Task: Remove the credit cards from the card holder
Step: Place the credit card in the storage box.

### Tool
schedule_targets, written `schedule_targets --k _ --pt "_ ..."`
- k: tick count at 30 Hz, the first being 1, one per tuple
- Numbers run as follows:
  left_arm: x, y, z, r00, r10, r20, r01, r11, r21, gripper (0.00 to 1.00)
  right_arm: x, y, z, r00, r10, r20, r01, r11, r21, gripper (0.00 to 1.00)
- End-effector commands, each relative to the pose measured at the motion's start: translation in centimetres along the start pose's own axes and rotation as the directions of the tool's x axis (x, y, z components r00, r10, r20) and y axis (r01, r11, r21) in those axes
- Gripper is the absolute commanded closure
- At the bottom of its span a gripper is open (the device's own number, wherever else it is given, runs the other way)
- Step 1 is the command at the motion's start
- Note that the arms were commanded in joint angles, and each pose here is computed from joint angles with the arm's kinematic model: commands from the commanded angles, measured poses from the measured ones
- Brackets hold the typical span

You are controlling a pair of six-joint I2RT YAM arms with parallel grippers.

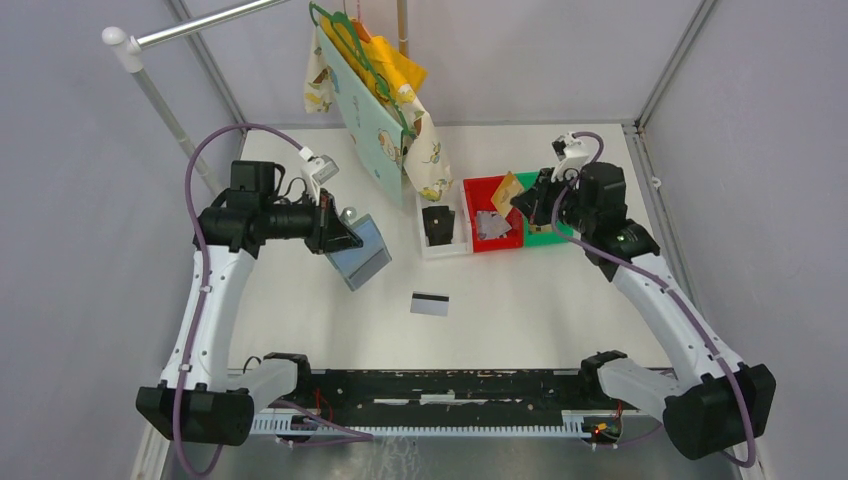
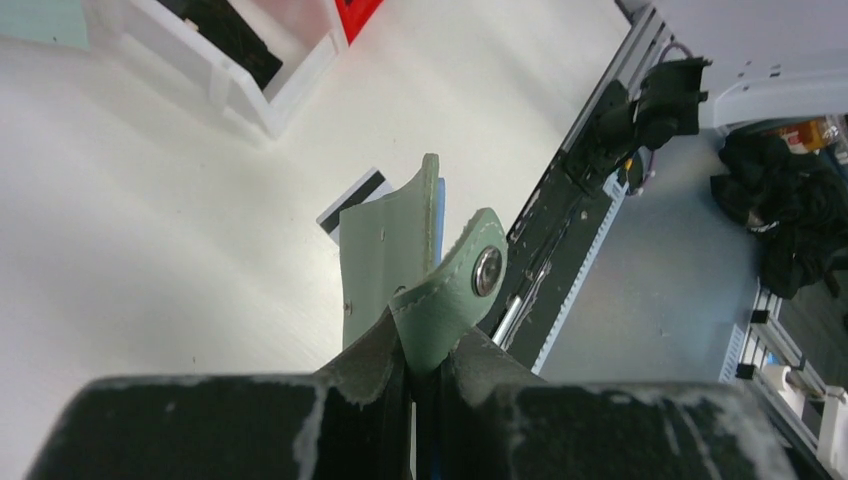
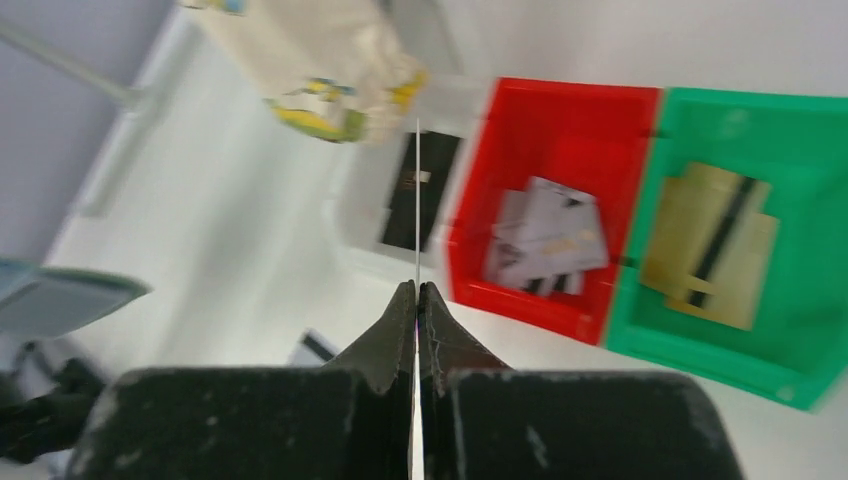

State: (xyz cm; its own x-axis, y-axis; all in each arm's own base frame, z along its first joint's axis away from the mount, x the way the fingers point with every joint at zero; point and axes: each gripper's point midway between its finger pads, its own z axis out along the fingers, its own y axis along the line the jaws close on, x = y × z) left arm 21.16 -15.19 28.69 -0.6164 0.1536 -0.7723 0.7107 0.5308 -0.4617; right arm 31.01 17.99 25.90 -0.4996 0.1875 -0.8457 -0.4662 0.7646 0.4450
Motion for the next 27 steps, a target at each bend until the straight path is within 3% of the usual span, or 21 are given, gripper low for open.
schedule_targets --k 1,6,13,19,27 --pt "1.2 -0.3 -0.1 0.994 0.097 -0.047 -0.094 0.994 0.054 0.9 0.8 -8.0 -1.3 0.978 -0.132 -0.161 0.182 0.92 0.348 1.0" --pt "1.6 -0.4 -0.1 0.994 0.092 -0.066 -0.087 0.993 0.079 0.9 -0.8 -13.1 -1.7 0.96 -0.16 -0.23 0.262 0.805 0.533 1.0" --pt "2.6 -0.7 -0.2 0.991 0.106 -0.078 -0.099 0.991 0.093 0.89 -1.0 -16.8 -1.5 0.927 -0.165 -0.338 0.352 0.698 0.624 1.0" --pt "2.4 -1.6 -0.2 0.993 0.101 -0.062 -0.092 0.987 0.134 0.89 0.6 -18.2 1.4 0.905 -0.143 -0.401 0.373 0.72 0.585 1.0" --pt "2.6 -2.0 -0.1 0.994 0.1 -0.054 -0.09 0.983 0.158 0.88 4.1 -18.7 5.6 0.867 -0.095 -0.49 0.352 0.812 0.465 1.0"
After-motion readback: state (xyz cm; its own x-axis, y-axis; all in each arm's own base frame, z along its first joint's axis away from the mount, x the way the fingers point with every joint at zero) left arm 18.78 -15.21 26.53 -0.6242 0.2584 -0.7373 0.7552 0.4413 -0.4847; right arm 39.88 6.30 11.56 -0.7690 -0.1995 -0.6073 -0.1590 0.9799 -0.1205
